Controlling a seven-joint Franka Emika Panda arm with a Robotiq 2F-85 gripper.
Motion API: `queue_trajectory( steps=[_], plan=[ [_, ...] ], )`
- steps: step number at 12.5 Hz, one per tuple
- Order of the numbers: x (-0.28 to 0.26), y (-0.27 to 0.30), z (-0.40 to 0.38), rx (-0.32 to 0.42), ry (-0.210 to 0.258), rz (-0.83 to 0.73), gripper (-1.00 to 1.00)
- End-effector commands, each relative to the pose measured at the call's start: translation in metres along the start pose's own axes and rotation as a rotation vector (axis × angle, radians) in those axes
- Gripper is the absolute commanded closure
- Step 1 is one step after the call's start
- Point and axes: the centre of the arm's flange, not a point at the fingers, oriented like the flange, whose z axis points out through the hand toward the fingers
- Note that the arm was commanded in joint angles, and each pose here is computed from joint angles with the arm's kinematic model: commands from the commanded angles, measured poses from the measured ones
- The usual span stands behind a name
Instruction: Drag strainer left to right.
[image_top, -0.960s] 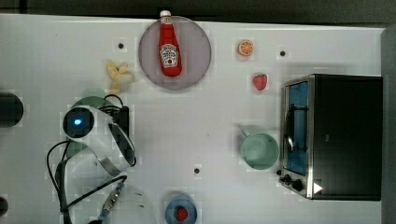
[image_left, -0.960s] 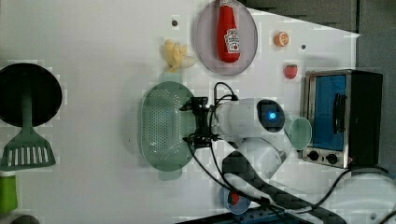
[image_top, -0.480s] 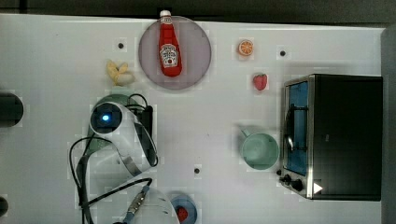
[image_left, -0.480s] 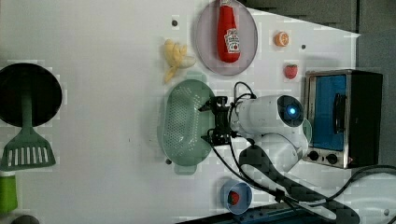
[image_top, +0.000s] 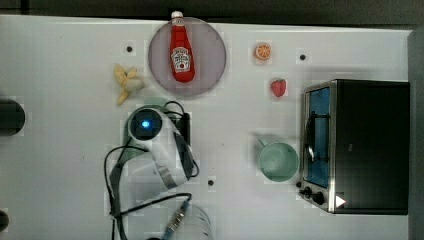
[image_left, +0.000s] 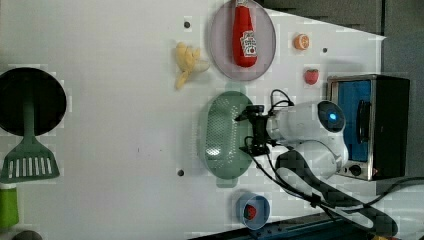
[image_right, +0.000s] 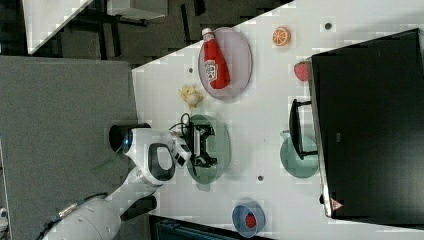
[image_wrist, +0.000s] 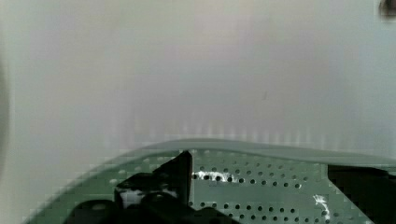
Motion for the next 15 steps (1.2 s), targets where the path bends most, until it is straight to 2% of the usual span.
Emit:
queue_trajectory(
  steps=[1,15],
  plan=[
    [0.037,-0.017,-0.013,0.046,-0.017,-0.015,-1.00],
    [0.164,-0.016,-0.003,0.058,0.036,-0.024,-1.00]
  ],
)
